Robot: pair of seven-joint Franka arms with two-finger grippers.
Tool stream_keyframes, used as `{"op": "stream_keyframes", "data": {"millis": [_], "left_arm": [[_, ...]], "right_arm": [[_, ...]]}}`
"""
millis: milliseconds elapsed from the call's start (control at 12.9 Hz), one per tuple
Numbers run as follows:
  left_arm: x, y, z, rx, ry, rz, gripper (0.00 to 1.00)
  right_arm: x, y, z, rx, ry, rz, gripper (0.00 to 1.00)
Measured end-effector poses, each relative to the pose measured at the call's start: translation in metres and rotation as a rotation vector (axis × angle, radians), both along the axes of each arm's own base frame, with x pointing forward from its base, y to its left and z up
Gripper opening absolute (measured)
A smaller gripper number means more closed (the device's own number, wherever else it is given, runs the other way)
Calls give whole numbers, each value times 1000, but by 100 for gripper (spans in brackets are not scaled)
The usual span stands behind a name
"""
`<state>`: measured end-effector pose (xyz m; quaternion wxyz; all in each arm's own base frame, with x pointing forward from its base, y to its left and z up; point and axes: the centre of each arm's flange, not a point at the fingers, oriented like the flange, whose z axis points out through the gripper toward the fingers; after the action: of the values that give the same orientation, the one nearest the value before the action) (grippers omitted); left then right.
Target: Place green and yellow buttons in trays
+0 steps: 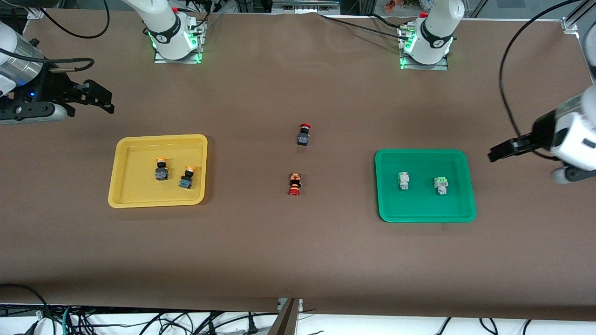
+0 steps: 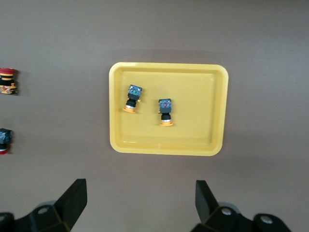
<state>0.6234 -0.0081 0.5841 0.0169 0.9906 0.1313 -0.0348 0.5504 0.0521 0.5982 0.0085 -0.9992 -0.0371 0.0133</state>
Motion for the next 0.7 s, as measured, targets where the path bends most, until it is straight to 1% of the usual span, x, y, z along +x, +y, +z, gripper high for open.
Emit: {"op": "stream_keyframes", "data": {"millis": [233, 698], "left_arm": [[-10, 18, 11, 4, 14, -44, 100], [-9, 14, 6, 3, 27, -52, 100]], "right_arm": [[6, -1, -3, -11, 4, -2, 100], [12, -2, -4, -13, 4, -6, 100]]}}
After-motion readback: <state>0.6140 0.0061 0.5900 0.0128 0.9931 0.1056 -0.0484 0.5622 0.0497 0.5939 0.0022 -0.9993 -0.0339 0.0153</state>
